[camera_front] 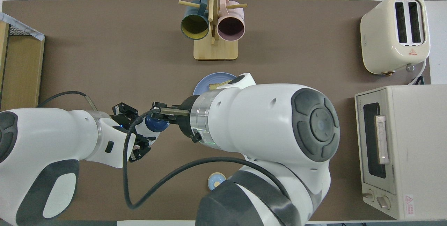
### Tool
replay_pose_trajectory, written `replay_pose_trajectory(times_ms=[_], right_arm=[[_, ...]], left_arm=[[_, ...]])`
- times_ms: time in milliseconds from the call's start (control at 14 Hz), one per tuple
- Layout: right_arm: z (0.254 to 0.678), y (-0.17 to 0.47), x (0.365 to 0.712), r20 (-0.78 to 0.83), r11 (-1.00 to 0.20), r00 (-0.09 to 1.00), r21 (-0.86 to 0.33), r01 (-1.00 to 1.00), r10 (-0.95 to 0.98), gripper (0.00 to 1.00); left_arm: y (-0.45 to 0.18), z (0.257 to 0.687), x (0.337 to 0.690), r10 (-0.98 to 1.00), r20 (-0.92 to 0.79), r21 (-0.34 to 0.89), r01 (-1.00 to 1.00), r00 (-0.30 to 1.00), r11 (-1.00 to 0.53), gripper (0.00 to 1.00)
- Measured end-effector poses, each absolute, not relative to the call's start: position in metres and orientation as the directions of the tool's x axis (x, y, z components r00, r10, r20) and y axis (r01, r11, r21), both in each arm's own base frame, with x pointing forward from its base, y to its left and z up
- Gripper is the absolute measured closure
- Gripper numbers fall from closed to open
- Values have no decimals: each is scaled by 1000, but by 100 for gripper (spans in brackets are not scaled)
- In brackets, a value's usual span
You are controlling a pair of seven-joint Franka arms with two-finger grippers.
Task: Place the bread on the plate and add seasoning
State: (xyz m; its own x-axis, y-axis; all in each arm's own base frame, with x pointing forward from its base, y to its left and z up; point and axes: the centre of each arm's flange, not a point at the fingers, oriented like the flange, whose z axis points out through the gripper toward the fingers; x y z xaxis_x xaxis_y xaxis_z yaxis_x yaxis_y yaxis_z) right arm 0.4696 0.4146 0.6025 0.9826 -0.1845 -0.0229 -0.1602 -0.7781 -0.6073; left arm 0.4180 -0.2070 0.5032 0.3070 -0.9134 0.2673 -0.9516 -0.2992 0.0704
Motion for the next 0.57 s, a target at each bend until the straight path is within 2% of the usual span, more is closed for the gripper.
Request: replay_pose_trajectory(times_ms=[570], right_arm=[[597,420,469,-20,-778,983,-609,-158,-184,77]], left_arm=[[-207,504,418,-912,270,68,-951,308,-301,53]])
